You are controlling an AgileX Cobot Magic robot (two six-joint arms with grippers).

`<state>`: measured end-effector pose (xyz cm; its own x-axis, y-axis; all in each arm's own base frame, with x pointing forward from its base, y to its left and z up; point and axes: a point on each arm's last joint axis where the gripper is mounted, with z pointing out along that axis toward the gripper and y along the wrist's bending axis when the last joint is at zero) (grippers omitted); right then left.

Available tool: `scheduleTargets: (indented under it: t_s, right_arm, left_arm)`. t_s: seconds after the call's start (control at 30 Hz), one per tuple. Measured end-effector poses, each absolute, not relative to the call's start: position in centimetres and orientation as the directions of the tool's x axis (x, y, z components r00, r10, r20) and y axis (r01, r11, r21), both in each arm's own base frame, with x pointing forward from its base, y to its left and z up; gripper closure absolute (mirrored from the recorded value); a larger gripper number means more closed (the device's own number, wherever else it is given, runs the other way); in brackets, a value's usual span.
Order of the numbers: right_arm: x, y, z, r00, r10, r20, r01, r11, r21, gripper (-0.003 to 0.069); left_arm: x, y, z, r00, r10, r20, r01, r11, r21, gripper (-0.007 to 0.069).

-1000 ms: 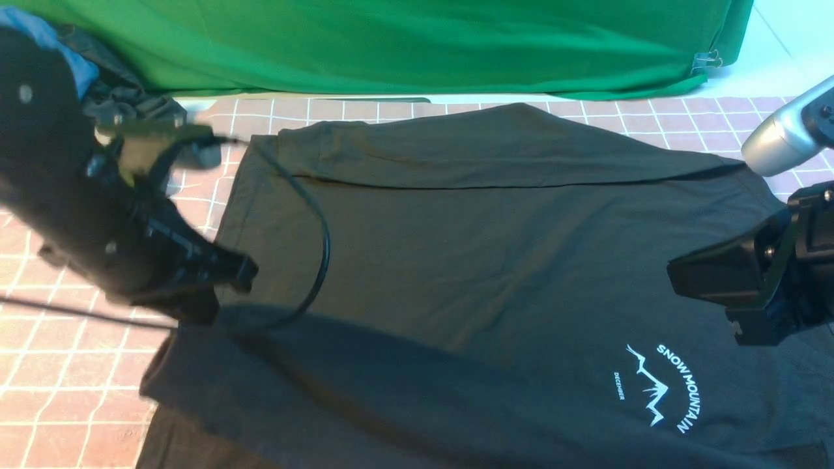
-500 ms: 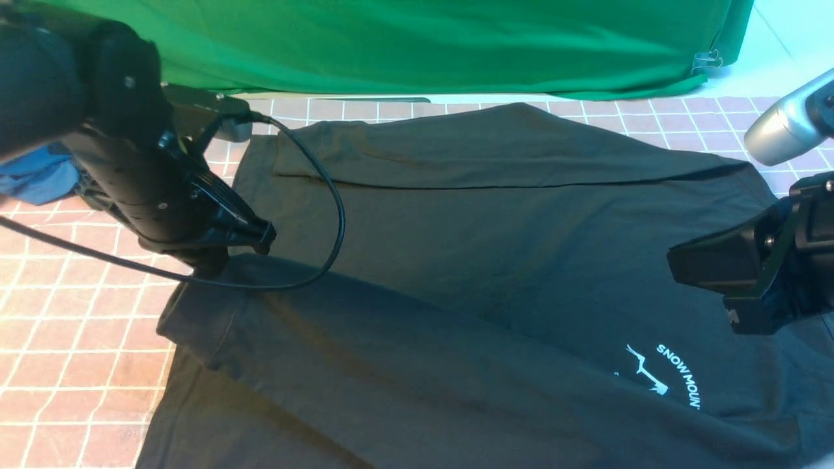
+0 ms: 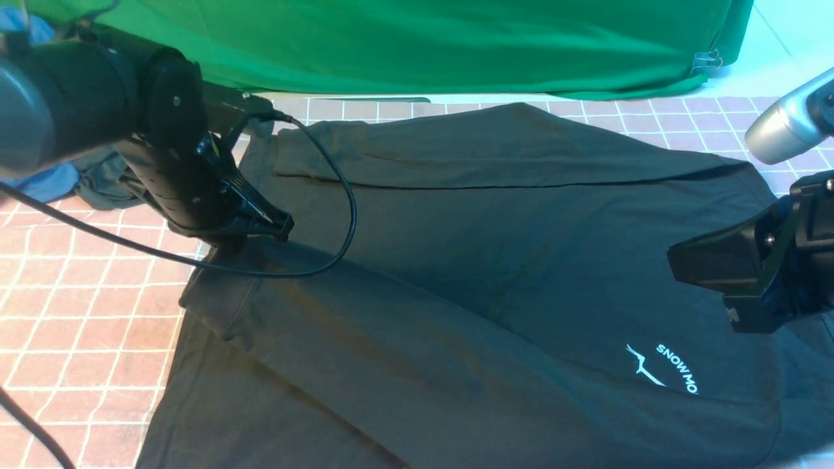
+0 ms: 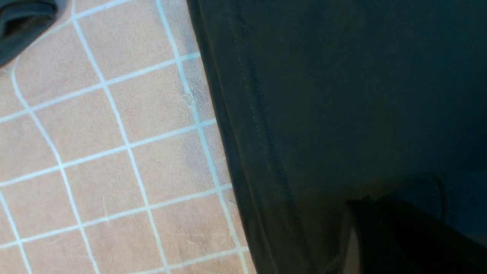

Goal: Fold a long-sleeved shirt over a pink coffee tablecloth.
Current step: 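Fold the left side of the black T-shirt inward over its body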

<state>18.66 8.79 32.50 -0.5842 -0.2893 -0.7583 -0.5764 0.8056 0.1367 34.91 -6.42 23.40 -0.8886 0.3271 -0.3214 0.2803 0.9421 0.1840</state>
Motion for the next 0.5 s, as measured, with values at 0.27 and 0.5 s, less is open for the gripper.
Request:
scheduleTargets:
  t_s: [0.27, 0.5]
  right_arm:
    - [18.7, 8.8, 32.5, -0.584, -0.289, -0.758, -0.576, 0.806, 0.137, 0.0589]
    - [18.7, 8.8, 32.5, -0.584, -0.289, -0.758, -0.576, 0.806, 0.137, 0.0589]
  left_arm:
    - [36.4, -6.7, 22.0, -0.862, 0.331, -0.385, 0.271, 0.941, 0.202, 0.0533]
    - [37.6, -6.4, 23.1, -0.835, 0.246, -0.492, 0.157, 0.964, 0.215, 0.0301]
